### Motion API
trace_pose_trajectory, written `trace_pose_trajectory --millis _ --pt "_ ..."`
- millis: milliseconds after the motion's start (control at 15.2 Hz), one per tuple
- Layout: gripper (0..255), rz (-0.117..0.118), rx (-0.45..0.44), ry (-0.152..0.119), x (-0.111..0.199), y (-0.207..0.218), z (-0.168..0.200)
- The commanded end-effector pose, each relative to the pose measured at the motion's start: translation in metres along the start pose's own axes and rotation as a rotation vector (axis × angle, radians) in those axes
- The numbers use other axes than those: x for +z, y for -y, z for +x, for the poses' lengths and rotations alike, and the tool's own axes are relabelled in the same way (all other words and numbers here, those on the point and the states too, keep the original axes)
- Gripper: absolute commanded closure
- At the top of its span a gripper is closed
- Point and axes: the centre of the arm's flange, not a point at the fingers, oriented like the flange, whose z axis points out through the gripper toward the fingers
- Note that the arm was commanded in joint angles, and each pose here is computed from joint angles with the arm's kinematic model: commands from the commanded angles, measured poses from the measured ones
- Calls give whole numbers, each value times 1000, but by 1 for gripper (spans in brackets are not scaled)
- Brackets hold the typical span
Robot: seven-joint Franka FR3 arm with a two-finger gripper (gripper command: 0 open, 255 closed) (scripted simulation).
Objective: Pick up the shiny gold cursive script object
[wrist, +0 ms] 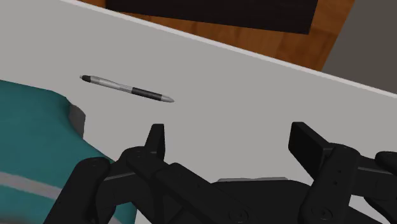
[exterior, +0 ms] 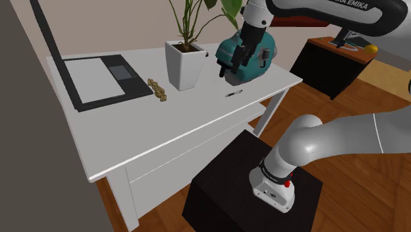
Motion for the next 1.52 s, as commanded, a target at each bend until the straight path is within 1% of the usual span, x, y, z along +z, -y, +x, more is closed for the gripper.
trace_pose_trajectory --millis 0,726,1452 --pt "0 0 0 0 0 0 0" --pt "0 17 98 12 54 80 108" --pt "0 34 195 23 108 150 223"
